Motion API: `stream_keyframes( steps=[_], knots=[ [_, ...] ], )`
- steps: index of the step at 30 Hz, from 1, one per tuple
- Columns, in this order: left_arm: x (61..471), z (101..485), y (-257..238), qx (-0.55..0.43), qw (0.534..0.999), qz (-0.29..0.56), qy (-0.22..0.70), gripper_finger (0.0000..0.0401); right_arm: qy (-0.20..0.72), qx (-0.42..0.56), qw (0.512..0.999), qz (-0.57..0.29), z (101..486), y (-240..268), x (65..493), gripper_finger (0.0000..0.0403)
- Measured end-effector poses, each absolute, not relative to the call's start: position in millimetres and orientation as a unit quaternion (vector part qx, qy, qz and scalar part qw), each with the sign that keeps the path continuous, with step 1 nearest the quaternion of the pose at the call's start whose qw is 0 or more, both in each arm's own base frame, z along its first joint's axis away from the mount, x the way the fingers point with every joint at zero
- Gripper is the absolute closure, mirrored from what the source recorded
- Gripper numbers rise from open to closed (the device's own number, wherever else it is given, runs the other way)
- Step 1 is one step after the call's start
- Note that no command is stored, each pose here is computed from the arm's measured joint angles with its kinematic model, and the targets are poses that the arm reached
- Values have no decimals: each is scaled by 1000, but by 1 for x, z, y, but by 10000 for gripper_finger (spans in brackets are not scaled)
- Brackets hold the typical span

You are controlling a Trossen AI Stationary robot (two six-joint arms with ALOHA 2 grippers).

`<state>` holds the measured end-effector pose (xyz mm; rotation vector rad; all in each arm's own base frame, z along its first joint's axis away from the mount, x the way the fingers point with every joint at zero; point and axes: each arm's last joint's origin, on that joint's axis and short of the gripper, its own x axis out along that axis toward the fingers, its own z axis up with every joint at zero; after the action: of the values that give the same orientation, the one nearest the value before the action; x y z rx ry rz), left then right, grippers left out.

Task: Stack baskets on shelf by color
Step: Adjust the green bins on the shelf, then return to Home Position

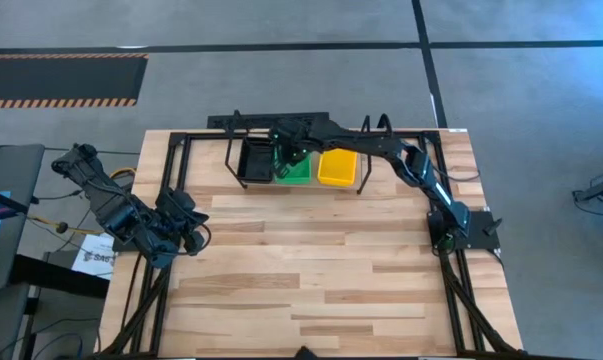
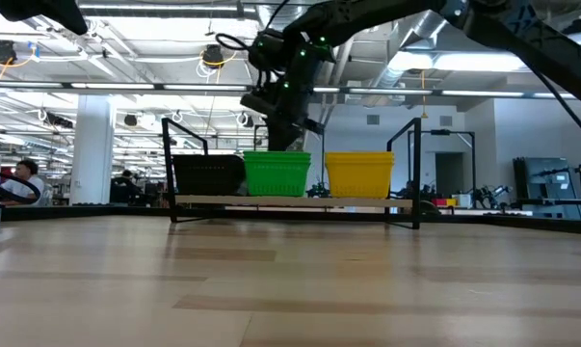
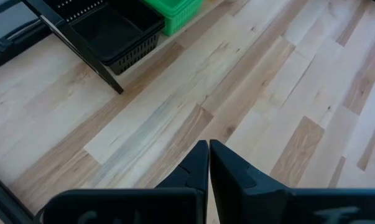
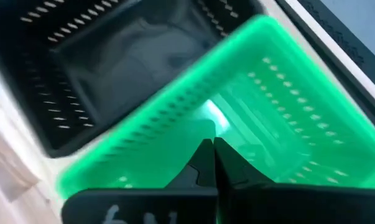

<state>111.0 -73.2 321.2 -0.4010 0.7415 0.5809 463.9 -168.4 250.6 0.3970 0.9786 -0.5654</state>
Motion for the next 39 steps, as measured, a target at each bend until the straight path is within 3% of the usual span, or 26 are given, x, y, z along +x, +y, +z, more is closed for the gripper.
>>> stream_keyframes(
  steps=[16,27,39],
  knots=[
    [111,321,-73,-194,872,278,354,401,477,182,809,-291,240,-203,450,403],
    [111,321,-73,-200,871,280,352,401,534,159,769,-314,233,-223,429,403],
    [111,321,-73,-199,872,281,349,401,540,138,776,-293,233,-199,440,403]
  ],
)
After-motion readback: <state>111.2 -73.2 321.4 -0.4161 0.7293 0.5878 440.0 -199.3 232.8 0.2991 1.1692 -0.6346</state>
